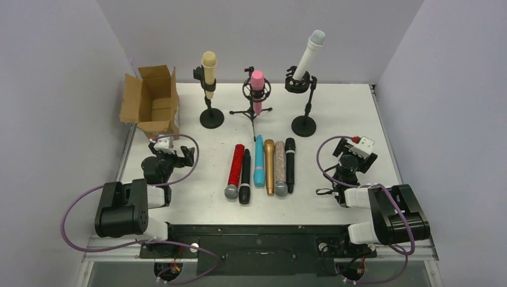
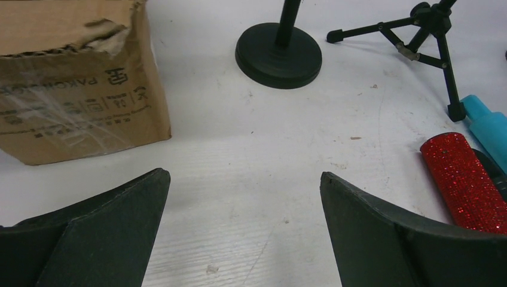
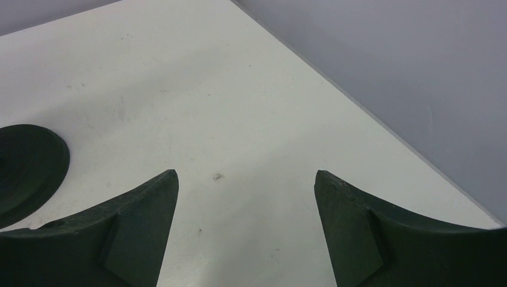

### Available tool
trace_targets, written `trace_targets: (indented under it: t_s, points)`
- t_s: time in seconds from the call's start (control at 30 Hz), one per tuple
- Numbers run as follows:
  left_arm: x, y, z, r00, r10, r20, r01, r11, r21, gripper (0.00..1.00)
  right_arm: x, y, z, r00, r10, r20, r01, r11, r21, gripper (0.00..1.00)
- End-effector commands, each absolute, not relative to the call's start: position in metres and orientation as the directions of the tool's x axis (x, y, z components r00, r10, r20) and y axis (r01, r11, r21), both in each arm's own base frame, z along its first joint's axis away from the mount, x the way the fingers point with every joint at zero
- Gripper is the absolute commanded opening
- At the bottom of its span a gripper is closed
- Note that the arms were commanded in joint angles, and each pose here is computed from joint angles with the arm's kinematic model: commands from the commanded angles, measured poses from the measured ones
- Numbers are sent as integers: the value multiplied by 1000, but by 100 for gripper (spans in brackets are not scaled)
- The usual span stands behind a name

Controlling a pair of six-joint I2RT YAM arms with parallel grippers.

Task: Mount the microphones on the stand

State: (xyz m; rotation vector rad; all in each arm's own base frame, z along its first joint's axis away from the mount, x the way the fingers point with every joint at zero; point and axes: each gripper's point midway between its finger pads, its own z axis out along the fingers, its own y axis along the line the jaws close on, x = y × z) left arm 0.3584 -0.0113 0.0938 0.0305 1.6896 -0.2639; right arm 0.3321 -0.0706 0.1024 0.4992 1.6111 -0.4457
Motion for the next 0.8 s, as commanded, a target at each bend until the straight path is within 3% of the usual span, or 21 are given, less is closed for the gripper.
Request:
trace_targets:
  t_s: [0.0,0.77]
  points:
    - [374,-14,101,-103,-60,-993,143,987,-74,96,351,-73,120,-3,107,-994,523,848,90,79]
    - [375,-16,98,-108,-40,-993,103,993,-51,96,348,-76,121,7,105,-994,527,845,92,85]
